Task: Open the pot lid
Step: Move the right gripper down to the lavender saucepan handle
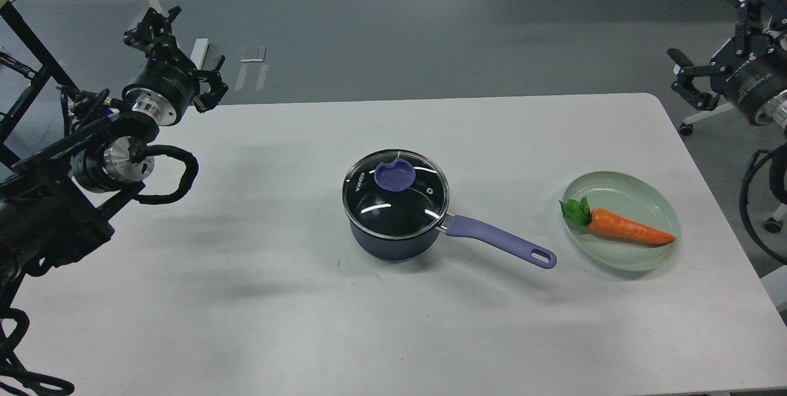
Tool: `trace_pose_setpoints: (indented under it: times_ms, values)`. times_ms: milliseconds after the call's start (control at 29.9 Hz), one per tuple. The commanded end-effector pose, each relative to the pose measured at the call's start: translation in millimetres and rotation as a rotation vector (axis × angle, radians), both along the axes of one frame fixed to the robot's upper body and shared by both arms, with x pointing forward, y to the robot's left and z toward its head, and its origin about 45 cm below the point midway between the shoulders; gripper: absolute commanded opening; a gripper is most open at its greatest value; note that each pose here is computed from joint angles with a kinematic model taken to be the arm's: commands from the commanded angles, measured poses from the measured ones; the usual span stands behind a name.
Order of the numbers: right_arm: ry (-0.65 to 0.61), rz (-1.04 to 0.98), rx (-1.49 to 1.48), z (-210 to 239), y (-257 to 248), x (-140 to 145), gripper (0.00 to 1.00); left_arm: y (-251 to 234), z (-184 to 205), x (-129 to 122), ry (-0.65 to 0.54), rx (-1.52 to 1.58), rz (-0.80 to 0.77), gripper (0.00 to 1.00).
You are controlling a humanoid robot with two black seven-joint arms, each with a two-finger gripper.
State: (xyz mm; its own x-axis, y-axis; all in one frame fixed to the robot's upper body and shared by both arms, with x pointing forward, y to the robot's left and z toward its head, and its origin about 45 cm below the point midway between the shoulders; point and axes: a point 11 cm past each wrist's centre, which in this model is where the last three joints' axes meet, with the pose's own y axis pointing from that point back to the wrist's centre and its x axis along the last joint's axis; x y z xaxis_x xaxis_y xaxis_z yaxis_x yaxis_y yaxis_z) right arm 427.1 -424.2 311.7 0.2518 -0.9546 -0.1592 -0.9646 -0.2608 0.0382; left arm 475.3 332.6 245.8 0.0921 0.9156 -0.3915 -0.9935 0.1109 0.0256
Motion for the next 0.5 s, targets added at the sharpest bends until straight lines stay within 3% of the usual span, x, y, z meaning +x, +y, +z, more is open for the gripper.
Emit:
trace_pose_setpoints:
  times_ms: [0,201,468]
  values:
    - [-0.048,0.072,-0.211,21,15,-2,1.00,2,6,-1,-0.019,0.103,-0.015,0.99]
    - [-0.136,0.235,-0.601,40,58,-9,0.99,-9,17,-2,-0.063,0.216,-0.079,0.99]
    - [-0.201,0.630,-1.103,19,131,-40,0.99,-15,38,8,-0.117,0.324,-0.112,0.99]
